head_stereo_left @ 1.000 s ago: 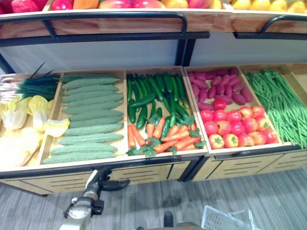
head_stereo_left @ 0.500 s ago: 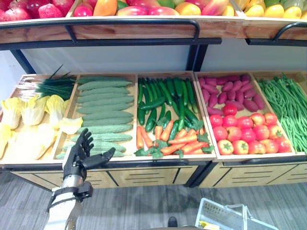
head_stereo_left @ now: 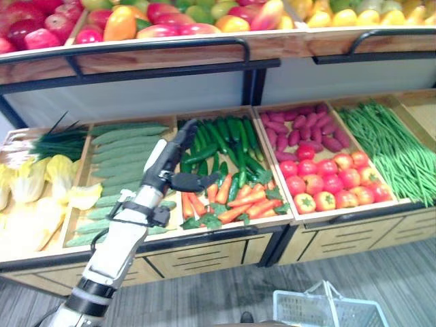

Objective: Get the vegetables into the basket

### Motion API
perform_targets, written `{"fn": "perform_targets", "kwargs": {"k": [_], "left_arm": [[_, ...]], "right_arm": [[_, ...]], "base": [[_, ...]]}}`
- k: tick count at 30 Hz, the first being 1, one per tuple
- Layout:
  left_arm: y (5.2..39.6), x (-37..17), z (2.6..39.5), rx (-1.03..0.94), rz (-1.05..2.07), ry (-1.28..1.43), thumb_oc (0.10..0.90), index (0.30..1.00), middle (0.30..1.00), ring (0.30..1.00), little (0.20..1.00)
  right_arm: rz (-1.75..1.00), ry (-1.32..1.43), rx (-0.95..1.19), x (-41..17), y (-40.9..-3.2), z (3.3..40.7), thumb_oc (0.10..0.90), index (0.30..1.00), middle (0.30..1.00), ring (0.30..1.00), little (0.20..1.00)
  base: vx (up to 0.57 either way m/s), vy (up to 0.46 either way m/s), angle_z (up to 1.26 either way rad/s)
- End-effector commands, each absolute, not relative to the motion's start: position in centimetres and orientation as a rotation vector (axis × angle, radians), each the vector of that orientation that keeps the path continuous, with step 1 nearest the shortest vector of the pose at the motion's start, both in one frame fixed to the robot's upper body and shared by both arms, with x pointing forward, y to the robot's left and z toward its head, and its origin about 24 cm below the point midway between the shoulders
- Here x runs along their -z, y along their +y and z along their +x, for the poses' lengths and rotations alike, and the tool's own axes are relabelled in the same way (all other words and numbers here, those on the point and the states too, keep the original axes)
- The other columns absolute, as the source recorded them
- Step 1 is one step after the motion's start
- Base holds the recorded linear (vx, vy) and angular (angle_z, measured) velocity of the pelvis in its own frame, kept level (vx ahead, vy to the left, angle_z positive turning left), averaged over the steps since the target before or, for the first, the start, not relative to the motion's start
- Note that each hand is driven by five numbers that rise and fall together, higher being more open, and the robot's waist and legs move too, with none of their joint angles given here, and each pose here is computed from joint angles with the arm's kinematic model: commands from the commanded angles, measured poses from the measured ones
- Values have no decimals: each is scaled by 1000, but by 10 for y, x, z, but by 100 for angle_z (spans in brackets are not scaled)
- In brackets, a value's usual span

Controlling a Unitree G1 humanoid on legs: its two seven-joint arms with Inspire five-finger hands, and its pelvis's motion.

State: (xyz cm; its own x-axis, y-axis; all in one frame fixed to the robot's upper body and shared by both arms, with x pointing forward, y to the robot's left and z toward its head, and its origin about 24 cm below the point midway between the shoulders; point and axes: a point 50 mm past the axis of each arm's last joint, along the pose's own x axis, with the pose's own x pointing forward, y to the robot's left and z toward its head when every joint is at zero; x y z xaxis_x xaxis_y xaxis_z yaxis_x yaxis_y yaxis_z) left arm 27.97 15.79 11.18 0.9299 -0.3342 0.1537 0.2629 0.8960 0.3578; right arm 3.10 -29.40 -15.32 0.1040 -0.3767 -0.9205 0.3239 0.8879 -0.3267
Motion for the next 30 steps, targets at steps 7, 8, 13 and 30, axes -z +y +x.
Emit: {"fn": "perform_targets", "kwargs": {"k": [7,8,13,30], "left_arm": [[137,-126,315,333,545,-291,900,1000,1000,1000,1000],[138,-121,316,333,557,-270,900,1000,1000,1000,1000],[141,-88,329,297,602,-116,900,1000,1000,1000,1000],[142,-25,348,259,872,188,900,1000,1000,1000,1000]], "right_arm": [[-86,1326,522,149,-300,46,400,300,300,300,300],[-84,1331,526,150,-300,45,400,300,300,300,300],[-84,1352,537,151,-299,37,400,300,300,300,300],[-107,1341,524,151,-297,41,400,300,300,300,300]], "base": [[5,-12,-8],[12,-5,-9],[18,-7,-6],[-1,-7,-2]]}}
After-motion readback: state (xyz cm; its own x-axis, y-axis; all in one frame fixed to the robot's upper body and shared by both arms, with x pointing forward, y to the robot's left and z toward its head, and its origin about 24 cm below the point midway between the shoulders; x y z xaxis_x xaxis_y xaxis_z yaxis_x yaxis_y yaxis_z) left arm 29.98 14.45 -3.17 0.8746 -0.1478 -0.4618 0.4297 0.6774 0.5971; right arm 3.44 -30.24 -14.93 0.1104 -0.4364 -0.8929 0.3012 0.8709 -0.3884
